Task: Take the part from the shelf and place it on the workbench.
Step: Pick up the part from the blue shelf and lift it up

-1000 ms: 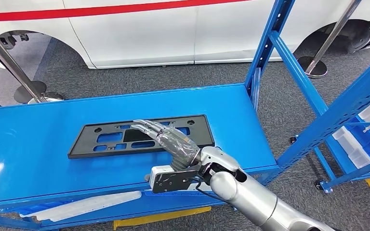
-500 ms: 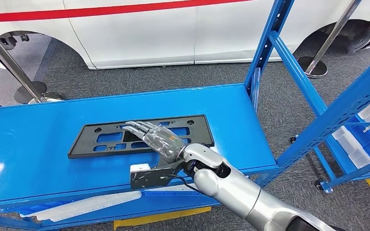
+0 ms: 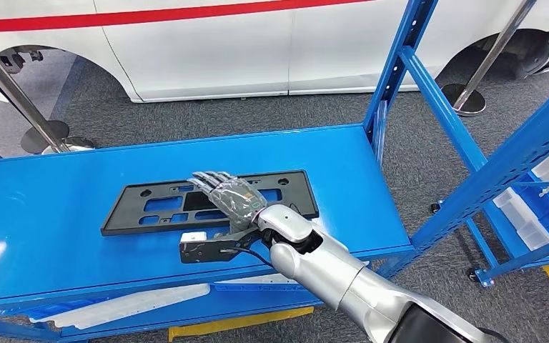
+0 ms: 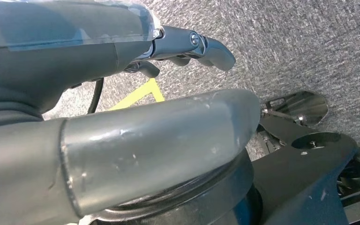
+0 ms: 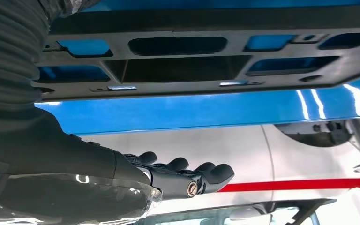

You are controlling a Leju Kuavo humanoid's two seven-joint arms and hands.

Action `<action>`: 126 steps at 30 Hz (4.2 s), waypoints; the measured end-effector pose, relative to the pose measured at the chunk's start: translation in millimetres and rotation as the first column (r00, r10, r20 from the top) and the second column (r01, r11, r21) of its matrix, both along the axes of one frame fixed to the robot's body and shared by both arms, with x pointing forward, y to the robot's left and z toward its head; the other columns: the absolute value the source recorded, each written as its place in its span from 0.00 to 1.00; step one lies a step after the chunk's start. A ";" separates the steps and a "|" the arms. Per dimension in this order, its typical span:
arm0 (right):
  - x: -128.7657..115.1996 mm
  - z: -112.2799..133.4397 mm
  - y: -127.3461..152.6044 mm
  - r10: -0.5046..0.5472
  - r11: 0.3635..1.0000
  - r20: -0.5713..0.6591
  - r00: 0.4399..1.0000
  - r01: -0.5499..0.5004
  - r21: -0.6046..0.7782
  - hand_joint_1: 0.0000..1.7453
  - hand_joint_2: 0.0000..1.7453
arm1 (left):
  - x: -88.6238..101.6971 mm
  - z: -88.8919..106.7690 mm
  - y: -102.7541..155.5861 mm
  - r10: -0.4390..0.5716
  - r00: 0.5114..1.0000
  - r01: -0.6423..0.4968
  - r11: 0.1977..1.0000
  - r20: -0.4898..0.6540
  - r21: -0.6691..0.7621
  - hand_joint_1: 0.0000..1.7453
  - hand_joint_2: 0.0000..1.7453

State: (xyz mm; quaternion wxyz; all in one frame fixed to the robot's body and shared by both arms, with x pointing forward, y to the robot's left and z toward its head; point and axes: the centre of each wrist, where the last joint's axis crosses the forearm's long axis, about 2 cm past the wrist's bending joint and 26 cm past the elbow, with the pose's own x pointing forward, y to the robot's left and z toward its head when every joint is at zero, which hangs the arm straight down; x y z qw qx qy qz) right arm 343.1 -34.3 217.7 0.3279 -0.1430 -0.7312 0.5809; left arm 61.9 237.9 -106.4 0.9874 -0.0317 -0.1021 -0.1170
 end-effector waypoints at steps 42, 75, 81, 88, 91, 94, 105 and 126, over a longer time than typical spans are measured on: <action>30.4 -50.8 -40.9 -0.281 0.944 0.120 0.952 0.297 -0.142 0.00 1.00 | 2.9 0.3 0.8 -0.007 1.000 0.007 1.000 -0.002 -0.004 0.00 0.00; 26.7 -61.8 -46.2 -0.298 0.946 0.062 0.953 0.303 -0.116 1.00 1.00 | 2.8 0.3 0.9 -0.002 1.000 0.002 1.000 -0.006 -0.004 0.00 0.00; 28.4 -59.4 -47.4 -0.300 0.946 0.071 0.951 0.306 -0.108 1.00 1.00 | 2.8 0.3 1.0 -0.002 1.000 0.002 1.000 -0.006 -0.004 0.00 0.00; 29.4 -58.0 -48.7 -0.297 0.945 0.073 0.952 0.304 -0.117 1.00 1.00 | 2.8 0.3 1.0 -0.002 1.000 0.002 1.000 -0.006 -0.004 0.00 0.00; 29.1 -57.7 -49.1 -0.295 0.945 0.078 0.952 0.303 -0.121 1.00 1.00 | 2.8 0.3 1.0 -0.002 1.000 0.002 1.000 -0.005 -0.003 0.00 0.50; 28.9 -57.2 -49.7 -0.297 0.945 0.081 0.952 0.305 -0.119 1.00 1.00 | 2.8 0.3 1.4 0.004 1.000 -0.004 1.000 0.006 0.007 0.00 1.00; 28.1 -56.6 -51.0 -0.300 0.945 0.079 0.951 0.308 -0.111 1.00 1.00 | 2.5 0.1 2.6 0.041 0.999 -0.042 0.999 0.018 0.013 0.00 1.00; 9.5 -61.4 -59.3 -0.329 0.941 0.280 0.902 0.338 0.017 1.00 1.00 | 1.6 -0.1 3.7 0.045 0.999 -0.045 0.998 -0.011 0.043 0.00 1.00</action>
